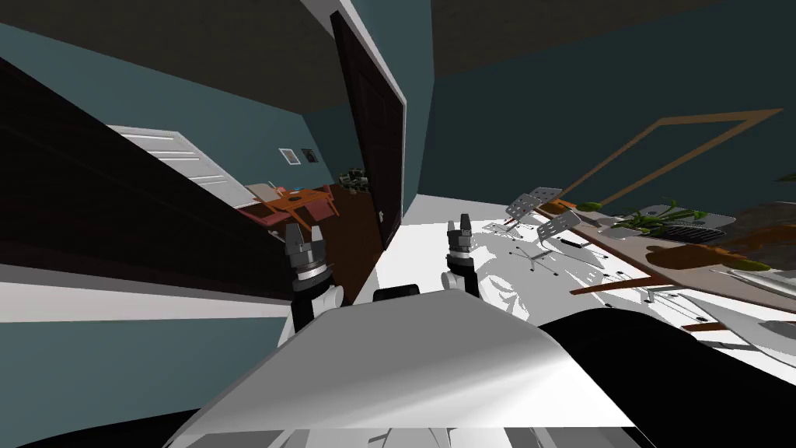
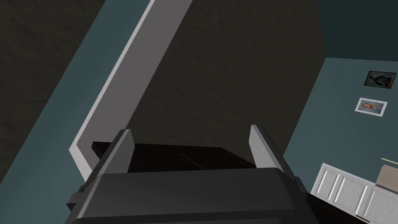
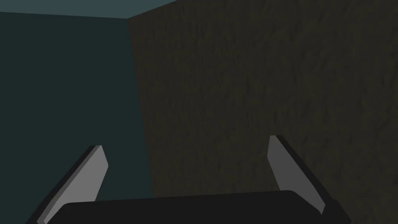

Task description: Push the door open

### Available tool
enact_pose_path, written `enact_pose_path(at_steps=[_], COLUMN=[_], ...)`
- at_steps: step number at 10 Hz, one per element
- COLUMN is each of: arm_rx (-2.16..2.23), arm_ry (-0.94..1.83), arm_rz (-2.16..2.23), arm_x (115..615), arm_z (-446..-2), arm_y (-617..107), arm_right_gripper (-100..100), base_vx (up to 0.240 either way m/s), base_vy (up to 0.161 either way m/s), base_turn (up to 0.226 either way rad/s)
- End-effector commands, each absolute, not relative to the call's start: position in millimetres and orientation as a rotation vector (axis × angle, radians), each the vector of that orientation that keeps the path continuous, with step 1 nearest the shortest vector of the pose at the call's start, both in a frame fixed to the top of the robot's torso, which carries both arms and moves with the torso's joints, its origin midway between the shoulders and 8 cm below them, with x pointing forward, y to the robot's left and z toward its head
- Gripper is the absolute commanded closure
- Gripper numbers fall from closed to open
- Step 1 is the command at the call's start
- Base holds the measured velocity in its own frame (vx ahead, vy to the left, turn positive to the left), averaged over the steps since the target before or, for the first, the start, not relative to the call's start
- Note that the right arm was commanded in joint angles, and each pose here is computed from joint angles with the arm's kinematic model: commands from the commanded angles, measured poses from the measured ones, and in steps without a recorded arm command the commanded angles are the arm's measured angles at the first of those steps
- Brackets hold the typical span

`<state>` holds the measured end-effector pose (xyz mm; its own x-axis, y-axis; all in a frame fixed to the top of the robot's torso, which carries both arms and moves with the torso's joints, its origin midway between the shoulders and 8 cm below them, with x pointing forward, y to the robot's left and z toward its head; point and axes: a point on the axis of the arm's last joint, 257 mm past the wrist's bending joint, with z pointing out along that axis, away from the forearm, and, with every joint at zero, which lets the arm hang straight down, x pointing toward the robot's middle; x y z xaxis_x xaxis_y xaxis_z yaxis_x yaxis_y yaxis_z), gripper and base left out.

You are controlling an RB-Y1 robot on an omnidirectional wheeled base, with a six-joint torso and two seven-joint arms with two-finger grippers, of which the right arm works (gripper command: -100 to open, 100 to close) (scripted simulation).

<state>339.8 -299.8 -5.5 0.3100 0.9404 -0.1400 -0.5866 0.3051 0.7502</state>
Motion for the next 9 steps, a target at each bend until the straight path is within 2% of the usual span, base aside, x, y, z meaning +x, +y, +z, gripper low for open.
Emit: enact_pose_path(at_steps=[1,3,9], arm_rx=[0.66,0.674,0.711], arm_ry=[0.658,0.683,0.738], arm_rz=[1.117,1.133,1.165], arm_x=[345,356,379], arm_z=[-13,-29,-65], arm_y=[-298,-296,-291], arm_right_gripper=[-100,-100,-100], base_vx=[-0.027,0.101,0.081], base_vy=[0.004,-0.086,-0.048], base_turn=[0.031,0.272,0.151])
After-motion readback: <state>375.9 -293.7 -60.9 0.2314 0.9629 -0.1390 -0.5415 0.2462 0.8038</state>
